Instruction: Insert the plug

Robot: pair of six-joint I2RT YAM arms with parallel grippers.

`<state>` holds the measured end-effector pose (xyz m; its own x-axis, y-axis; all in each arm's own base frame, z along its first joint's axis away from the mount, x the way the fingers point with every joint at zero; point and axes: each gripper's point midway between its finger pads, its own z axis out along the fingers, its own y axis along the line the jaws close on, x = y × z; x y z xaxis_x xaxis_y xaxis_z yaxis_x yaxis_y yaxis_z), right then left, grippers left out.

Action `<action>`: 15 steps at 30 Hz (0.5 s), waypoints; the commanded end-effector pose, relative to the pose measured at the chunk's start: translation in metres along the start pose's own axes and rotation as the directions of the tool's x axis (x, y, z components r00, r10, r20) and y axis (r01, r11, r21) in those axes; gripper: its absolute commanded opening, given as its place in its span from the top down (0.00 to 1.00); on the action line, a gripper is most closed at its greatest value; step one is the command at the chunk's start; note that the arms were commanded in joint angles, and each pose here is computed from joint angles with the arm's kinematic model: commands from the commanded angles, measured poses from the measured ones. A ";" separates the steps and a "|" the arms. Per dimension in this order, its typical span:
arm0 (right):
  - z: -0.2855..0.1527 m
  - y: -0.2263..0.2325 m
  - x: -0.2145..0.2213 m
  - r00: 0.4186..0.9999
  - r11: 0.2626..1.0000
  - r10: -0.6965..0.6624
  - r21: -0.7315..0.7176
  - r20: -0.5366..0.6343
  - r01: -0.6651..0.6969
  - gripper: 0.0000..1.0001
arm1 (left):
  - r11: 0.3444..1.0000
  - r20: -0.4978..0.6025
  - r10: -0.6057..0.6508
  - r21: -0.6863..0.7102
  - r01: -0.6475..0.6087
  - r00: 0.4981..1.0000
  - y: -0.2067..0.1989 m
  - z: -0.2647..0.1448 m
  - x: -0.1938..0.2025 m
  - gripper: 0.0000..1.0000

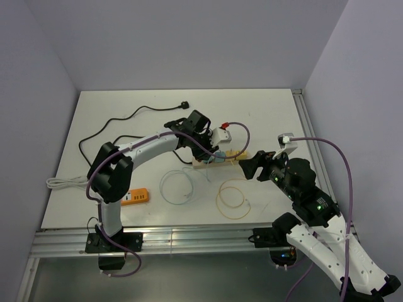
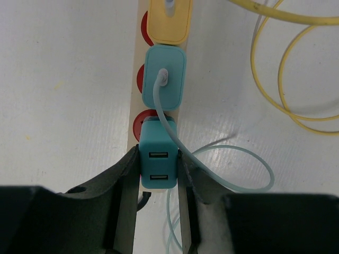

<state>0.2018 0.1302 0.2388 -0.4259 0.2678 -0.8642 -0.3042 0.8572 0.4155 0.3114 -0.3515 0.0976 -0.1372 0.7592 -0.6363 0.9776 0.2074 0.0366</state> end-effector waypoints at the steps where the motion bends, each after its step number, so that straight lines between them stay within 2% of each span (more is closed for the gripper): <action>1: 0.003 0.000 -0.004 1.000 1.000 0.006 -0.004 0.026 -0.006 0.17 | 1.000 -0.004 0.011 0.017 -0.011 1.000 0.000 0.007 -0.004 1.00; 10: 0.003 0.000 -0.004 1.000 1.000 0.002 -0.002 0.029 -0.002 0.16 | 0.997 -0.073 0.073 0.017 -0.072 0.995 0.006 0.011 0.023 1.00; 15: 0.004 0.001 -0.003 1.000 1.000 0.000 -0.010 0.021 0.000 0.16 | 0.997 -0.084 0.079 -0.005 -0.080 0.993 0.018 0.010 0.024 1.00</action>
<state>0.2019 0.1303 0.2335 -0.4341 0.2625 -0.8618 -0.3007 0.8595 0.4133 0.3148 -0.3503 0.0947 -0.0866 0.7765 -0.6242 0.9860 0.1566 0.0580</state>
